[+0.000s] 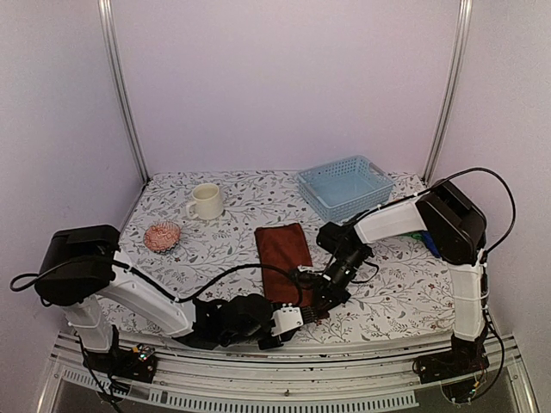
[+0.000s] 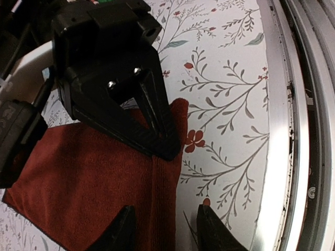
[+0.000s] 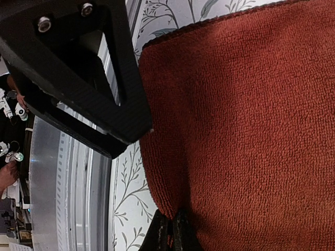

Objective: Roll the towels
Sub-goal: Roll the towel at the center of the board.

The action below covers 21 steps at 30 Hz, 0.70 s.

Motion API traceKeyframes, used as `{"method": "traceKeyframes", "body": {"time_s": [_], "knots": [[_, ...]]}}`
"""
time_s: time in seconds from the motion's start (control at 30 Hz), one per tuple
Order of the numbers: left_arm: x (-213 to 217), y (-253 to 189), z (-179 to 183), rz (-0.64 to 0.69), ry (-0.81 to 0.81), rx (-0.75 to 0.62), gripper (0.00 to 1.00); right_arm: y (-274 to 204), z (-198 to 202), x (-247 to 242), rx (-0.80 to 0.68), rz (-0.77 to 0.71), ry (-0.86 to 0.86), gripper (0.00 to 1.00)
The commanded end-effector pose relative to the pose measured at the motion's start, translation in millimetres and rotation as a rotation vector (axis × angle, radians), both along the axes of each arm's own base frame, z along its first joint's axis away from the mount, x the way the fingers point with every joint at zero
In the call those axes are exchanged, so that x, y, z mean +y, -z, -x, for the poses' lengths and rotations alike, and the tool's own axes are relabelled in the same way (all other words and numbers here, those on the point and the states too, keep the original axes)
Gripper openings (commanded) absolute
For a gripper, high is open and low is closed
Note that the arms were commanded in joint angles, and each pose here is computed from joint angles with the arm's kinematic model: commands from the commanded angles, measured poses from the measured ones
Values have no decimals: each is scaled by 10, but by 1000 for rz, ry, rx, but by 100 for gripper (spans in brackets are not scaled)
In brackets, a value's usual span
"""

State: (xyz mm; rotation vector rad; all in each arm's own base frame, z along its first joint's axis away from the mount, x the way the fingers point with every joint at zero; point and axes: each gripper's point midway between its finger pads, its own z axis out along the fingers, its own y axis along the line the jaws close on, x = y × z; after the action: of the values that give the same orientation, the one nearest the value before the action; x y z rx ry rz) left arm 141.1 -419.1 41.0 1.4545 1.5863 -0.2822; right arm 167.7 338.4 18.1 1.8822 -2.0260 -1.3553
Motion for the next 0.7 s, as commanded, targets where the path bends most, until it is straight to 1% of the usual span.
{"method": "traceKeyframes", "body": {"time_s": [0.0,0.03,0.2,0.43,0.5,0.6,0.63,0.67], "knots": [[-47,76,-40,-12,10,-6,39,50,38,-28,37,15,-7,6],[-49,101,-71,-18,4,-1,35,63,34,-29,36,18,-7,6],[-73,160,-116,-26,-2,5,27,97,27,-26,43,26,-5,6],[-25,241,-178,-56,-35,-5,19,103,28,-39,39,32,-5,6],[-21,244,-186,-55,-36,-1,15,101,29,-42,44,30,-5,6],[-12,252,-195,-53,-33,24,1,86,42,-48,53,27,-6,7],[-14,247,-190,-49,-30,38,0,65,41,-49,54,21,-5,8],[-16,237,-184,-43,-28,54,0,42,30,-47,45,11,-3,11]]}}
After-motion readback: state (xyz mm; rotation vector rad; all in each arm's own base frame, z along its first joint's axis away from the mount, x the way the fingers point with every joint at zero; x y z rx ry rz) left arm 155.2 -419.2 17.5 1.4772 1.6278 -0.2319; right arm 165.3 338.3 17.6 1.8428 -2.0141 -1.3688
